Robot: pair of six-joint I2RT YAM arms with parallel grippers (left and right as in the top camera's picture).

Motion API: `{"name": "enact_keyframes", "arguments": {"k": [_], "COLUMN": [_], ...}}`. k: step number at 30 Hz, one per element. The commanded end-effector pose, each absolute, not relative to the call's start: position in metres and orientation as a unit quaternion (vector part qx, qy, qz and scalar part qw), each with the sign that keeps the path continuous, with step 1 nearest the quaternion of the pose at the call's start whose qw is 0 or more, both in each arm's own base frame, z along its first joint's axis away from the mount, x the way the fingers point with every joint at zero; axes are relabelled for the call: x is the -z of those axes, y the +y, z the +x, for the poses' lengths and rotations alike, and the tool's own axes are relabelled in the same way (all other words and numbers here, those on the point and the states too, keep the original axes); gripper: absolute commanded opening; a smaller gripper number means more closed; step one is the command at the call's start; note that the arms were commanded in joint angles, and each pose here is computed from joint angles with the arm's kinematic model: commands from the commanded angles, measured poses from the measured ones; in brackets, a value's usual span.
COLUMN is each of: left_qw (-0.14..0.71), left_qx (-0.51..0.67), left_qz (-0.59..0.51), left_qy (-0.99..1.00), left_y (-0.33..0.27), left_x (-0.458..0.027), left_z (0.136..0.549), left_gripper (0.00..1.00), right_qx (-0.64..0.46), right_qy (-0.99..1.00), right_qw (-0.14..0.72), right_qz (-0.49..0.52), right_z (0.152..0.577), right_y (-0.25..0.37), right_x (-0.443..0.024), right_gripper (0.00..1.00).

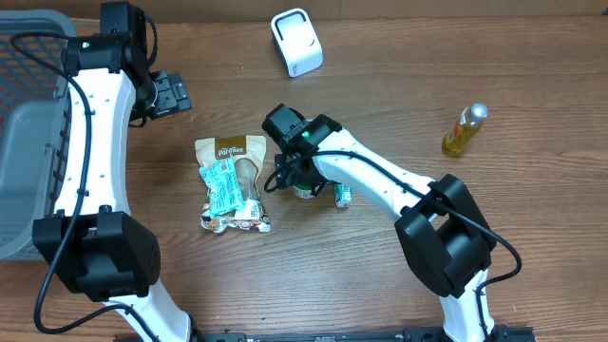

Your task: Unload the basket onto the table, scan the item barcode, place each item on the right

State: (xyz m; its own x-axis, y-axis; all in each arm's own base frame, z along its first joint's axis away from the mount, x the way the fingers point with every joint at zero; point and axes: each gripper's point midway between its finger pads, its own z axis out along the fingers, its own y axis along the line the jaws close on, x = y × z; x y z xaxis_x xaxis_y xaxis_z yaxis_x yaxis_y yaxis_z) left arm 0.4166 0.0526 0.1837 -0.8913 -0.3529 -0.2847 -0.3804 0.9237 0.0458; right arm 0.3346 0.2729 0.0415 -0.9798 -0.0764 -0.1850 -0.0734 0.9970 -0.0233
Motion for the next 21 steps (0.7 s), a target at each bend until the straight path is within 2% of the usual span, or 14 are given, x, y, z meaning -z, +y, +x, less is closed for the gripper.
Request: {"name": "enact_keyframes", "arguments": {"k": [1, 14, 21], "left_qw": [0.149, 0.149, 0.149], "left_qx": [-0.048, -0.048, -0.048], "left_qz": [-0.180, -0.180, -0.180], "left_qy": [0.971, 0.971, 0.971], "left_y": [0.049, 0.049, 0.049], "left_x": [-0.191, -0.191, -0.191], "left_z": [0.420, 0.420, 0.420], "left_gripper": [1.00, 1.00, 1.00], "right_qx": [-0.002, -0.022, -0.024], "right_qy": [0.993, 0.991, 0.989], "right_qw": [0.100, 0.099, 0.108], "right_qz": [-0.055, -0.086, -0.100], "right_z": [0.333, 0.328, 0.323], "right_y": [0.281, 0.296, 0.306], "right_x": [-0.045, -0.045, -0.046], "right_gripper": [0.96, 0.90, 0.90]}}
